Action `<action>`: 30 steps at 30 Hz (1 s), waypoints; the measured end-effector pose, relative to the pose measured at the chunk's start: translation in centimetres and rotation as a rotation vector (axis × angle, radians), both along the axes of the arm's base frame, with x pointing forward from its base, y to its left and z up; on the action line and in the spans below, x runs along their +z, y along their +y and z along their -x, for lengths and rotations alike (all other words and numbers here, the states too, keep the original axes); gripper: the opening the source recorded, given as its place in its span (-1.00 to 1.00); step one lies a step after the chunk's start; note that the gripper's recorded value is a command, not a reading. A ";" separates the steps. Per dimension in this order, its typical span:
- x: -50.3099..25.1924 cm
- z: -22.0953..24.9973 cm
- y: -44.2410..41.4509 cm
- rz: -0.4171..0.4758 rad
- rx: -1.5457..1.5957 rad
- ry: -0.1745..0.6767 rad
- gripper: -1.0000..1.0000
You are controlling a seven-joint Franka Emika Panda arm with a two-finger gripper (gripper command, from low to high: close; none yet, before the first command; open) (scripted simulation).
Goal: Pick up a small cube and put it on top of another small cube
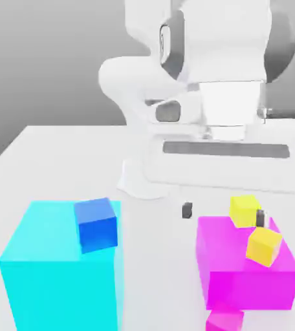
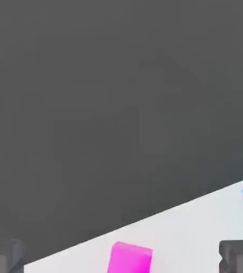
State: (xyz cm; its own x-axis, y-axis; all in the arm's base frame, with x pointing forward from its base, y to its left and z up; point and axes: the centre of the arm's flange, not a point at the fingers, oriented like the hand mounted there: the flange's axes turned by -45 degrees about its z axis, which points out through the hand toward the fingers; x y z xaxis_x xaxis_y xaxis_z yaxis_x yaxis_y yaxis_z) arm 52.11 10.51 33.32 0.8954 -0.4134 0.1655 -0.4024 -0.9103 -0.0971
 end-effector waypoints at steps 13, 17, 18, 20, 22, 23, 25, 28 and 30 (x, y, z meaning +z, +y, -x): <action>-19.7 1.9 2.8 0.007 -0.136 0.193 -1.00; -19.7 1.9 2.8 0.006 -0.135 0.190 -1.00; -20.3 1.9 2.8 0.006 -0.135 0.191 -1.00; -18.9 1.9 2.8 0.006 -0.136 0.191 -1.00; -16.5 1.8 2.8 0.006 -0.136 0.192 -1.00; -15.2 1.9 2.8 0.007 -0.136 0.191 -1.00; -12.5 2.4 3.7 0.003 -0.074 0.193 -1.00; -8.8 3.8 5.6 0.002 0.073 0.192 -1.00; -6.4 5.0 6.9 0.006 0.178 0.190 -1.00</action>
